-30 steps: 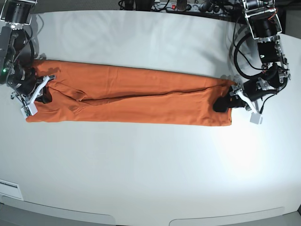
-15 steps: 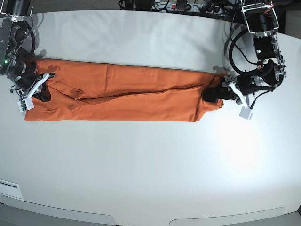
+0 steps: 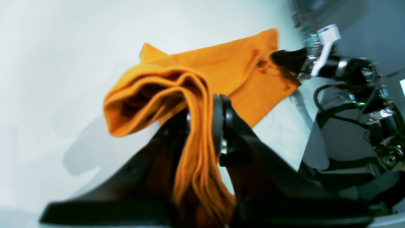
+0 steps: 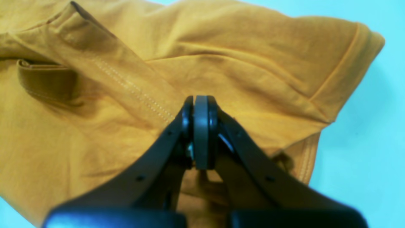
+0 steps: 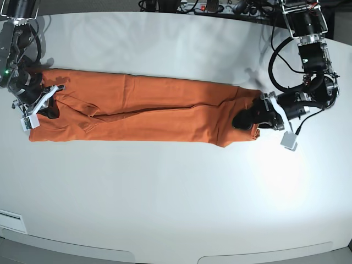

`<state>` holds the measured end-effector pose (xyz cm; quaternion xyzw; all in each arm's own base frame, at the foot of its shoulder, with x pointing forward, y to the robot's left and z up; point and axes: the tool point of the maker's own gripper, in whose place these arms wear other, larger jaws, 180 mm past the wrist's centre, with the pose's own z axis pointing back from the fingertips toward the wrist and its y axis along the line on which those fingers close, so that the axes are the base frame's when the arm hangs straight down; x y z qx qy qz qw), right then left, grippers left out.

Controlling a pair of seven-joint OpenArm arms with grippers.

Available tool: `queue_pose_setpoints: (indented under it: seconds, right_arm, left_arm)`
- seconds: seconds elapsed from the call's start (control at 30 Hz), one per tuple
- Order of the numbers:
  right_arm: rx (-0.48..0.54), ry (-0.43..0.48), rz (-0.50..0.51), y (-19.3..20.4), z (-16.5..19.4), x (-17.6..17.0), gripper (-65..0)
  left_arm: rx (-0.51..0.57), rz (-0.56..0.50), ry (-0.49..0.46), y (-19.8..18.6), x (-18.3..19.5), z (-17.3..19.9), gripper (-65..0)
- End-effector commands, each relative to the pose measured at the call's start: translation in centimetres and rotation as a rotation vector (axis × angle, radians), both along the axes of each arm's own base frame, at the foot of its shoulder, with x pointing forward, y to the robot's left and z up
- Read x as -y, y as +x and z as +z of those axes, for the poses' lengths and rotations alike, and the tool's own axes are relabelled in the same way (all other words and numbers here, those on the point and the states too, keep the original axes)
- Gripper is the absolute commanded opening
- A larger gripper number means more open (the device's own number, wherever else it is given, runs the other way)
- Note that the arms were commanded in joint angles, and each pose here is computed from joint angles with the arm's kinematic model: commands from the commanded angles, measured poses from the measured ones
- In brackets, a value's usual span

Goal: Fold the T-shirt properly
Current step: 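Hold the end with the right gripper and fold the left gripper's end toward it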

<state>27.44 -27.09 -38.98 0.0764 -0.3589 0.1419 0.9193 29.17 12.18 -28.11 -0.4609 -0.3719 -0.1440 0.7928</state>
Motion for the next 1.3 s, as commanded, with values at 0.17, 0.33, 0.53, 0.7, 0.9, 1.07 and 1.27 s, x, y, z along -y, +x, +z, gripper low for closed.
queue_pose_setpoints:
  seconds: [0.17,0.33,0.53,0.7,0.9,1.07,1.27]
  right_arm:
    - [-0.029,-0.039,-0.002,-0.3,0.0,1.0,-65.0]
    - [-0.039,-0.042,-0.002,-0.5,-0.1,1.0,-65.0]
    - [-0.057,-0.048,-0.001,-0.7,-0.3,1.1,-65.0]
    - [-0.058,-0.045,0.010,-0.8,-0.3,1.0,-65.0]
    - [-0.060,-0.046,0.010,-0.8,-0.4,1.0,-65.0]
    - [-0.060,-0.045,0.010,-0.8,-0.4,1.0,-65.0]
    - [-0.059,-0.045,0.010,-0.8,-0.3,1.0,-65.0]
  left_arm:
    - [0.046,-0.089,-0.098,-0.3,5.2,0.8,-65.0]
    - [0.087,-0.077,-0.126,0.4,9.6,0.4,-65.0]
    - [0.091,-0.108,-0.114,0.1,14.1,-0.4,-65.0]
    - [0.107,-0.108,-0.135,0.2,16.4,0.0,-65.0]
    - [0.119,-0.091,-0.178,0.4,17.7,0.8,-65.0]
    - [0.145,-0.106,-0.195,0.3,18.0,1.3,-51.6]
    - [0.154,-0.108,-0.266,0.3,18.2,2.7,-27.8]
